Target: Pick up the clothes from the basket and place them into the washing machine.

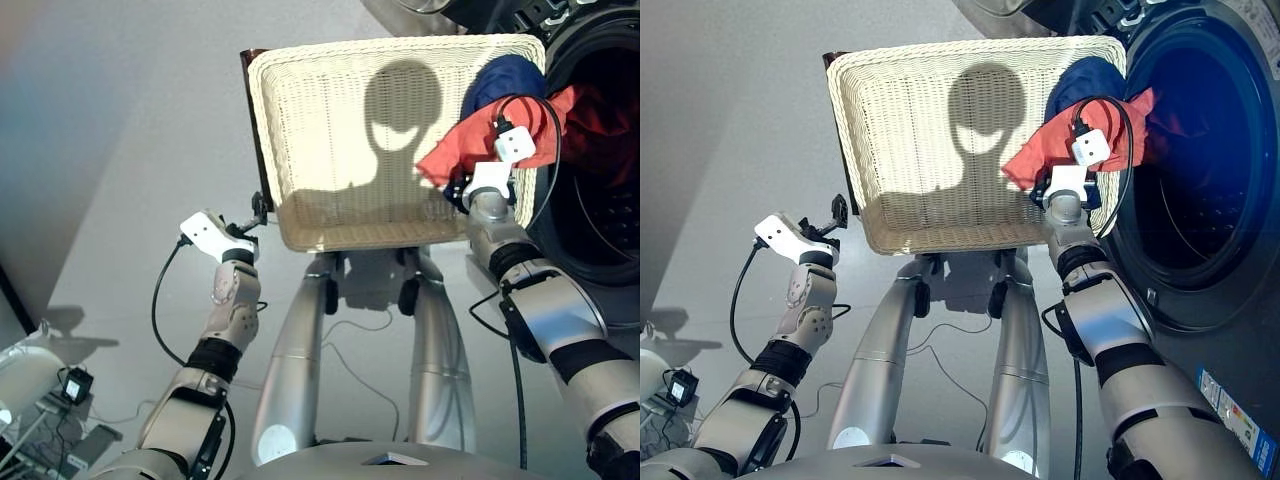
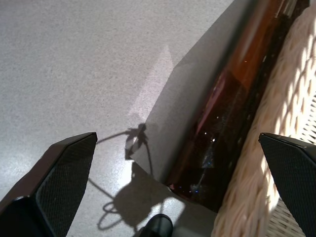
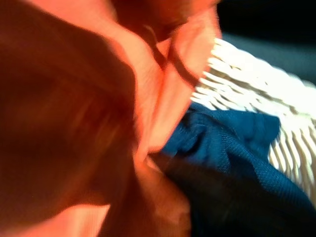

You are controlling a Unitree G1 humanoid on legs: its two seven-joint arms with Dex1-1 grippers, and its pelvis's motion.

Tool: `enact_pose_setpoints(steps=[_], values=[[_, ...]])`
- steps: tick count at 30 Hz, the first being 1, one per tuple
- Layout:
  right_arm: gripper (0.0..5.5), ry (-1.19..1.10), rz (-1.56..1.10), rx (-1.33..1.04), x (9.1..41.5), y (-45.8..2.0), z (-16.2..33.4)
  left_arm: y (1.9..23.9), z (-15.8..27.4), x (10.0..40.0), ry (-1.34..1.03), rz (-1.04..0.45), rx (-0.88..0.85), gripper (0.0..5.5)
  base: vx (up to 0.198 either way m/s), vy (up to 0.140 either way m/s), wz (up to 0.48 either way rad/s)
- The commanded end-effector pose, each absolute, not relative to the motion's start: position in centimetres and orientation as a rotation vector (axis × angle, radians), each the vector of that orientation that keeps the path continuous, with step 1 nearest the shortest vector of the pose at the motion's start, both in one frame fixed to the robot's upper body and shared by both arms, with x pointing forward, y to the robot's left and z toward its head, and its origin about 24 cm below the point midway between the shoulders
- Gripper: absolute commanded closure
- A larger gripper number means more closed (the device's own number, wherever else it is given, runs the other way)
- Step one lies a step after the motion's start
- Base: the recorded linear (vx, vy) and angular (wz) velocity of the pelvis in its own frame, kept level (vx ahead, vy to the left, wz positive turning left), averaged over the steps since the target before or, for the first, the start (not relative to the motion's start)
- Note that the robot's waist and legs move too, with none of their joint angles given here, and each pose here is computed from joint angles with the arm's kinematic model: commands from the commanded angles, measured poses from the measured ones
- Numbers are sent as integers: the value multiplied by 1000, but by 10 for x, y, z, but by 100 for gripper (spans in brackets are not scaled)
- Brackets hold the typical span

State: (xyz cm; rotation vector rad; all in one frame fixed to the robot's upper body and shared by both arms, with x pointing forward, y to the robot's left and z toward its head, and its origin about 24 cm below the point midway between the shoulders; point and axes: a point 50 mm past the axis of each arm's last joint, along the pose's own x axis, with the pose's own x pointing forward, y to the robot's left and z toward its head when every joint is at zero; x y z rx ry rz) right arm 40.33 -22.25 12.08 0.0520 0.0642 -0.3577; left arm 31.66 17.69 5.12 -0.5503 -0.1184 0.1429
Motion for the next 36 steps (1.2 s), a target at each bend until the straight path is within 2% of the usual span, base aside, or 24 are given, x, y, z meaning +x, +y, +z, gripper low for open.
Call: enact_pose_setpoints(steps=[1,6,11,15,18,21,22,26,29,30,31,32,36], values=[[550,-26,-358,205,406,-217,134,188,62,313,-180,134,-491,0,0,0,0],[550,-144,-359,349,403,-212,142,190,58,313,-168,167,-498,0,0,0,0],[550,-376,-421,215,387,-215,171,194,55,312,-174,224,-491,0,0,0,0],[550,-518,-617,200,374,-242,196,195,58,311,-199,234,-459,0,0,0,0],[550,-577,-809,351,369,-279,222,197,60,311,-209,221,-442,0,0,0,0],[550,-683,-1002,680,357,-319,261,200,61,310,-210,220,-445,0,0,0,0],[550,-694,-1025,709,353,-325,266,199,62,308,-215,211,-449,0,-41,53,-76],[550,-757,-1264,498,331,-345,287,204,59,301,-212,224,-414,0,0,0,0],[550,-716,-1231,450,336,-345,288,208,57,299,-210,234,-396,0,0,0,0],[503,-676,-1207,419,342,-341,284,208,56,298,-204,235,-399,0,0,0,0],[162,-669,-1190,419,345,-337,282,208,55,298,-202,238,-406,0,0,0,0],[0,-650,-1162,427,350,-331,279,207,56,299,-203,238,-419,0,0,0,0],[0,-625,-1087,384,360,-313,274,200,60,300,-212,195,-413,0,0,0,0]])
